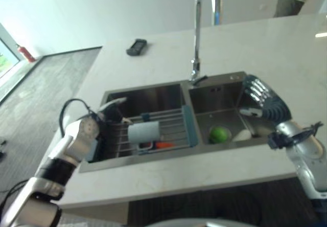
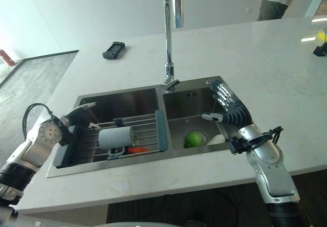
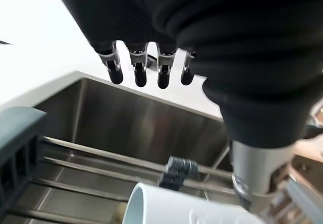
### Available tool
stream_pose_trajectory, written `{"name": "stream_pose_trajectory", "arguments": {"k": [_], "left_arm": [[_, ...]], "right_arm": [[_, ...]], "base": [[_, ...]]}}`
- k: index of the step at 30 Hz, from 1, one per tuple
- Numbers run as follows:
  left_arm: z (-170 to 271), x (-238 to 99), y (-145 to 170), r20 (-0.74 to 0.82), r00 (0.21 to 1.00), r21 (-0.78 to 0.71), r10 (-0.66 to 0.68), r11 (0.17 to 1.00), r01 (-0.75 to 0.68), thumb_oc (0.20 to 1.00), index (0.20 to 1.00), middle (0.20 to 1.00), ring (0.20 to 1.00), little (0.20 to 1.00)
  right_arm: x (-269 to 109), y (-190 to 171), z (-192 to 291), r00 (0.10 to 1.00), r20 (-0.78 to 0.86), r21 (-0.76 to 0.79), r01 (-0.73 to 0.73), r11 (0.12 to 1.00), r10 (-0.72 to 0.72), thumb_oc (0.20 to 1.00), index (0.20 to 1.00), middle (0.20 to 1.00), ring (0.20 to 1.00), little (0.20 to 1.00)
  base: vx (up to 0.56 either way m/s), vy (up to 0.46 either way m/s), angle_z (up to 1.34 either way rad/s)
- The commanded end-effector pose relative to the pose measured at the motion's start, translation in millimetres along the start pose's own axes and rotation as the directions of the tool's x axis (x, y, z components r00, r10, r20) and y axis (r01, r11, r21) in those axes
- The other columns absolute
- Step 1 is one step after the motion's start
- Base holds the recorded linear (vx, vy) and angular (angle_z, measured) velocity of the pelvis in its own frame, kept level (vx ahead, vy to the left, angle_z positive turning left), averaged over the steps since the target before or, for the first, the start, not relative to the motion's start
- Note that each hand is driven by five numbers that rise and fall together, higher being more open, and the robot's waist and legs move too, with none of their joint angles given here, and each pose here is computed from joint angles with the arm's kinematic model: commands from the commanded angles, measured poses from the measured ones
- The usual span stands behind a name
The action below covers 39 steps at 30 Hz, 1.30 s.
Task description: Place the dishes in the dishwasher.
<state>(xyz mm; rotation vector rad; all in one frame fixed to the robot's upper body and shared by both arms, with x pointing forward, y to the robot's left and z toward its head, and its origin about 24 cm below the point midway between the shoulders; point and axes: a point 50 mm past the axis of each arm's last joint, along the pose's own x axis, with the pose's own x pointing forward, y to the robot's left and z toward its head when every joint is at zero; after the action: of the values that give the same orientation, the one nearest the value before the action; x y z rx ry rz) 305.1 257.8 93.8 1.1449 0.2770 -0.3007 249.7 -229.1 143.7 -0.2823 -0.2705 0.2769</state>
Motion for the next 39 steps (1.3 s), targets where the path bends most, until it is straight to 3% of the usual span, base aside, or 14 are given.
{"name": "stream_pose_trajectory", "arguments": {"k": [1, 39], "left_arm": [[15, 5, 40, 0.014, 0.995, 0.114, 0.102, 0.988, -0.103, 1.0, 1.0, 1.0, 1.0, 1.0], [6, 18, -9, -0.104, 0.988, 0.225, -0.115, 0.965, 0.136, 1.0, 1.0, 1.0, 1.0, 1.0]], "right_arm": [[14, -10, 35, 0.982, 0.187, -0.055, 0.006, 0.998, 0.004, 1.0, 1.0, 1.0, 1.0, 1.0], [13, -7, 31, 0.983, 0.184, -0.049, 0.001, 0.999, 0.008, 1.0, 1.0, 1.0, 1.0, 1.0]], "base": [[0.0, 0.0, 0.0], [0.0, -0.003, -0.02]]}}
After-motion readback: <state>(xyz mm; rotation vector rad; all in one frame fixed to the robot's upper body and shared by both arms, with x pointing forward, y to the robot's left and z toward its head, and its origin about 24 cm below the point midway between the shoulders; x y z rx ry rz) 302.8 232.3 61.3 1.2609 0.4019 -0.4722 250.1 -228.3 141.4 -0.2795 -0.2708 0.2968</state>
